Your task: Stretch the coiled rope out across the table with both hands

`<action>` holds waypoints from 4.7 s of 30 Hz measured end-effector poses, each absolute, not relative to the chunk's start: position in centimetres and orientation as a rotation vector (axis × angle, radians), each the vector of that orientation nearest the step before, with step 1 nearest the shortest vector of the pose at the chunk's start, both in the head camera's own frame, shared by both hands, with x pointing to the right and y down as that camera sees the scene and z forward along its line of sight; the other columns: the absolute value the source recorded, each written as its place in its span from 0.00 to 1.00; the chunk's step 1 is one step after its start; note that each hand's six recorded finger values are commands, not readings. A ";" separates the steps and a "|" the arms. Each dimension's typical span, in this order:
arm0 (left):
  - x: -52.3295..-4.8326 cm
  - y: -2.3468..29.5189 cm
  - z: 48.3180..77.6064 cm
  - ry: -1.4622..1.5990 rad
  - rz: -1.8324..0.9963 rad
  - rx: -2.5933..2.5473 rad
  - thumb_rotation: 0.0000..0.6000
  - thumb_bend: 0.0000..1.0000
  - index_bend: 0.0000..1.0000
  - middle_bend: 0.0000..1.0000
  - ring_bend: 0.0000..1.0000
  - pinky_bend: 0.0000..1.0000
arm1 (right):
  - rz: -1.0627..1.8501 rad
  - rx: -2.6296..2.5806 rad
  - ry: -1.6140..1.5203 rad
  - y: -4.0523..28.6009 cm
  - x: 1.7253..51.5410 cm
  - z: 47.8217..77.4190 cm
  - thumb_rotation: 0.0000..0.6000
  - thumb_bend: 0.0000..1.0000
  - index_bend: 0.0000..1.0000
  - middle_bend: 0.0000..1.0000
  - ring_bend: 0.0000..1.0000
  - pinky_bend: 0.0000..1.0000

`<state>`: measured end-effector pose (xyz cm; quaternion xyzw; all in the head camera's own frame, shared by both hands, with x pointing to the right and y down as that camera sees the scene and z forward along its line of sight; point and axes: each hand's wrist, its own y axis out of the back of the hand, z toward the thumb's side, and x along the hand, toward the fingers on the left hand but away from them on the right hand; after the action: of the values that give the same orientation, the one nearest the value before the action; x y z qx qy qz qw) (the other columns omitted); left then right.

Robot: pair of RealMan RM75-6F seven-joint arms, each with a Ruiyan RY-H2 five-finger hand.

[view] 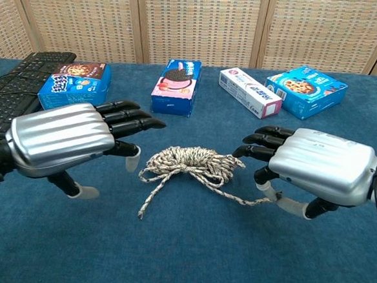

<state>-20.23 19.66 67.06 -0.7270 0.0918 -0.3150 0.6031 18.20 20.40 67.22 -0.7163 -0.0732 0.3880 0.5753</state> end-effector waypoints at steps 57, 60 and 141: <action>-15.1 21.4 72.3 0.068 -0.725 -1.720 1.00 0.39 0.67 0.00 0.00 0.00 | 0.938 -1.700 -0.191 20.1 19.1 67.8 1.00 0.47 0.65 0.09 0.00 0.00; -15.2 21.3 72.3 0.073 -0.732 -1.721 1.00 0.40 0.67 0.00 0.00 0.00 | 0.938 -1.697 -0.190 20.1 19.2 67.8 1.00 0.47 0.65 0.09 0.00 0.00; -44.5 21.8 56.3 0.905 -1.355 -1.590 1.00 0.00 0.00 0.00 0.00 0.00 | 1.231 -1.545 -1.030 22.5 38.6 54.8 1.00 0.00 0.00 0.00 0.00 0.00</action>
<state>-44.47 21.82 56.27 -0.6340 0.3611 -0.5405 0.4189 38.65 22.53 54.78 -0.6223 -0.4151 0.4958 0.4412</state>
